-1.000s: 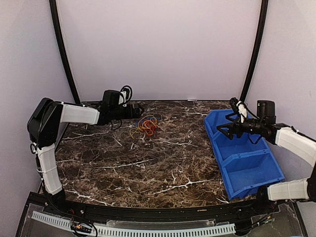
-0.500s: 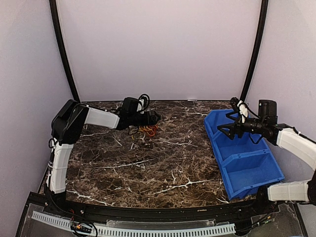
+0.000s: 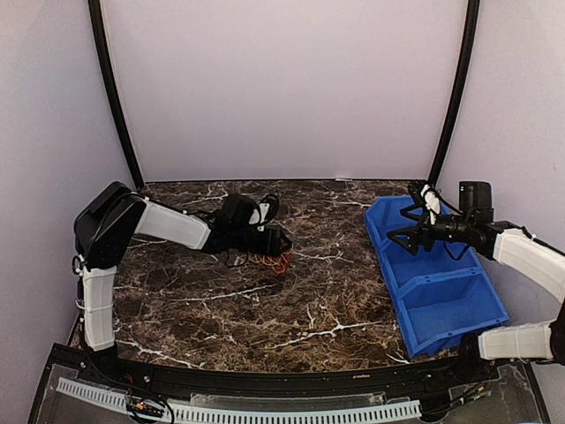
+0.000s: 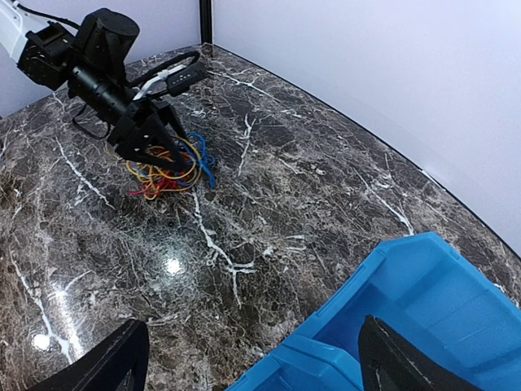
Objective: Untangle the cables
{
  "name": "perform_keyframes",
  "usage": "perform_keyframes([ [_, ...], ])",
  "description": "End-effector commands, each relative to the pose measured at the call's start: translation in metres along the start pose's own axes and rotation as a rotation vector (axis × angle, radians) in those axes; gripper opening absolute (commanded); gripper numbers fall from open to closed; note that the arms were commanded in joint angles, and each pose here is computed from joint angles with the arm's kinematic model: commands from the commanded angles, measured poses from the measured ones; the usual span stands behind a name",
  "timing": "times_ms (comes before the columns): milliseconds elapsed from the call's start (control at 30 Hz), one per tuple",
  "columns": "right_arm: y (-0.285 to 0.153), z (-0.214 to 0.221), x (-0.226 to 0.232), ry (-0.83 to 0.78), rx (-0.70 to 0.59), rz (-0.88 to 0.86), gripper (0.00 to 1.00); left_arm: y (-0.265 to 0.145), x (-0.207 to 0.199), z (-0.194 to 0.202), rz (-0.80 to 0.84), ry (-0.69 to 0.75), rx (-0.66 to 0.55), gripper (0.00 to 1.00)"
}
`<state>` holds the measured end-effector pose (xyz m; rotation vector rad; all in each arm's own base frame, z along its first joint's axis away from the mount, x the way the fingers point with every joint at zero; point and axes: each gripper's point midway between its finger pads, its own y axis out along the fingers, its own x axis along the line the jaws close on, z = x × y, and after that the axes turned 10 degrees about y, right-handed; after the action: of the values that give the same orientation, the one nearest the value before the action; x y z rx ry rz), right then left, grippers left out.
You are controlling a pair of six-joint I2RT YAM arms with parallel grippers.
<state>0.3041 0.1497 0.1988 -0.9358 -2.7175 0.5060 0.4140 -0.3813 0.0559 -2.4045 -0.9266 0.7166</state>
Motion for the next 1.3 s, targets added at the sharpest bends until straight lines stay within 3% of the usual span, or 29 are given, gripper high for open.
perform_keyframes([
  [0,-0.002,-0.009,0.006,-0.040,-0.021,-0.022,0.90,-0.040,-0.045,0.020,0.109,0.016,0.037,0.63],
  [267,0.004,-0.005,0.008,-0.019,0.008,-0.057,0.85,-0.095,-0.115,0.063,0.224,0.049,0.079,0.64],
  [300,0.006,-0.007,0.005,-0.017,0.020,-0.043,0.84,-0.105,-0.120,0.055,0.220,0.063,0.054,0.65],
  [500,0.014,-0.032,0.014,-0.031,0.056,-0.094,0.82,-0.160,-0.104,0.003,-0.001,0.194,-0.031,0.81],
  [633,0.036,-0.039,0.028,-0.089,0.134,-0.117,0.81,-0.200,-0.068,-0.043,-0.289,0.345,-0.128,0.95],
  [700,0.051,-0.040,0.045,-0.125,0.165,-0.170,0.78,-0.212,-0.054,-0.064,-0.399,0.396,-0.191,0.97],
  [800,0.077,-0.035,0.068,-0.157,0.226,-0.225,0.71,-0.214,-0.038,-0.078,-0.448,0.405,-0.251,0.93],
  [1033,0.134,-0.011,0.117,-0.205,0.394,-0.352,0.42,-0.207,0.006,-0.070,-0.222,0.134,-0.246,0.74],
  [1133,0.153,-0.002,0.129,-0.208,0.429,-0.380,0.39,-0.201,0.017,-0.058,-0.225,0.123,-0.176,0.60],
  [1267,0.170,0.006,0.150,-0.217,0.484,-0.428,0.39,-0.186,0.017,-0.039,-0.188,0.099,-0.079,0.54],
])
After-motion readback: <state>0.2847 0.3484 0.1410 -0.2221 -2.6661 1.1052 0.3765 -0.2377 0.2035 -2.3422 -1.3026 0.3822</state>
